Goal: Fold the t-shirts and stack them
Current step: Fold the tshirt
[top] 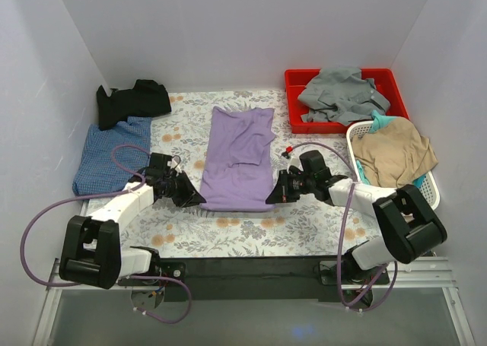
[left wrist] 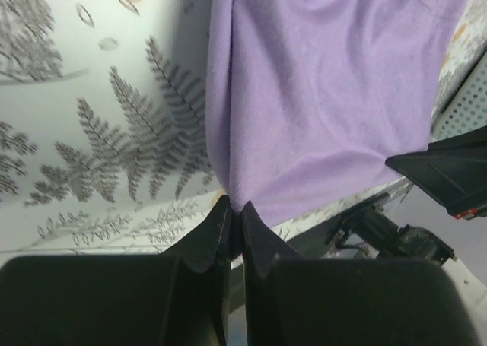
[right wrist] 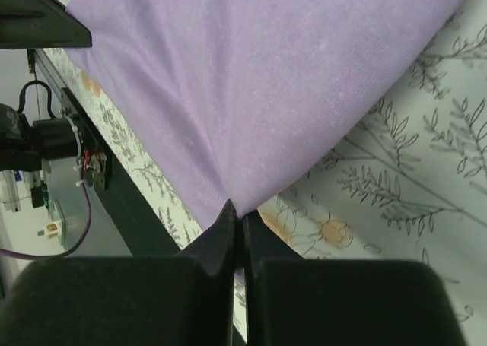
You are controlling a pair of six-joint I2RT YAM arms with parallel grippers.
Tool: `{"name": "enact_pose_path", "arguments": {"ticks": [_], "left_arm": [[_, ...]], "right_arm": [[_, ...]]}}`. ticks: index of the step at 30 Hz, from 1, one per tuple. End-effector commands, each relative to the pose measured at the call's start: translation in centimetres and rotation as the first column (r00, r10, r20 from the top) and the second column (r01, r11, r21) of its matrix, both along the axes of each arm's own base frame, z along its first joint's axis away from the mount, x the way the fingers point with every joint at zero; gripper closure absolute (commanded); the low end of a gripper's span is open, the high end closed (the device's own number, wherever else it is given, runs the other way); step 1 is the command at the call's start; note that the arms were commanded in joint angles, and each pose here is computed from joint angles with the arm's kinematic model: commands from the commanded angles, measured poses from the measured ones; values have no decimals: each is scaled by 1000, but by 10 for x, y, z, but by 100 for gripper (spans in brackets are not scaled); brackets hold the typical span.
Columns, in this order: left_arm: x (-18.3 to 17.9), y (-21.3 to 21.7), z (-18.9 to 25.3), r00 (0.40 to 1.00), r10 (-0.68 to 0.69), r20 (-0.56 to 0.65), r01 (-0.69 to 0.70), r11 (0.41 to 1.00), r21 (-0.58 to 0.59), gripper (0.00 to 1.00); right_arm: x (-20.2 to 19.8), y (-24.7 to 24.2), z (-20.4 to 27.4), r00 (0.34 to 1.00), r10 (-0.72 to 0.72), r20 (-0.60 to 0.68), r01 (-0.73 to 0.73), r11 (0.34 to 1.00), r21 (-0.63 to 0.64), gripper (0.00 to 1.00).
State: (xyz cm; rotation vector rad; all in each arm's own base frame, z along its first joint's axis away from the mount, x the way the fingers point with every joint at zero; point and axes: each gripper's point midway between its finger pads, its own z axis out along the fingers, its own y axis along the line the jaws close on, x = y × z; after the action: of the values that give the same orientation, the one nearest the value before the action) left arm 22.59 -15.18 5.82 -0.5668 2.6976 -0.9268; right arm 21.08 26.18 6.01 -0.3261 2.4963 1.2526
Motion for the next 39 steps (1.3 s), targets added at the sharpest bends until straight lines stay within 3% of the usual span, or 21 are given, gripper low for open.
{"name": "enact_pose_path", "arguments": {"ticks": [1,9,12,17,21,27,30,39], "left_arm": [[-29,-12,14,995,-75,-64,72,996,-47,100],[-78,-15,33,986,-116,-123,110,992,-55,100],[-70,-15,65,996,-81,-34,79,995,-56,100],[-49,-11,87,998,-44,43,44,999,-9,100],[-16,-15,104,992,-31,125,31,1000,6,100],[48,-18,109,978,-22,208,4,996,86,100],[83,-27,122,962,-31,272,10,997,78,100],[187,-37,91,954,-40,297,3,992,124,100]], "right_arm": [[-23,-11,-6,998,1,-56,-4,999,-53,99],[-67,-13,15,997,15,-71,-18,999,-34,99],[-81,-10,36,998,31,-61,-32,999,-16,99],[-61,-6,67,999,-12,49,13,1000,-16,99],[-22,-1,94,977,-34,209,48,997,-66,99],[45,11,123,938,-38,344,86,988,-126,99],[77,8,122,936,-49,349,103,985,-137,99],[151,10,89,955,-36,294,83,986,-147,98]]}}
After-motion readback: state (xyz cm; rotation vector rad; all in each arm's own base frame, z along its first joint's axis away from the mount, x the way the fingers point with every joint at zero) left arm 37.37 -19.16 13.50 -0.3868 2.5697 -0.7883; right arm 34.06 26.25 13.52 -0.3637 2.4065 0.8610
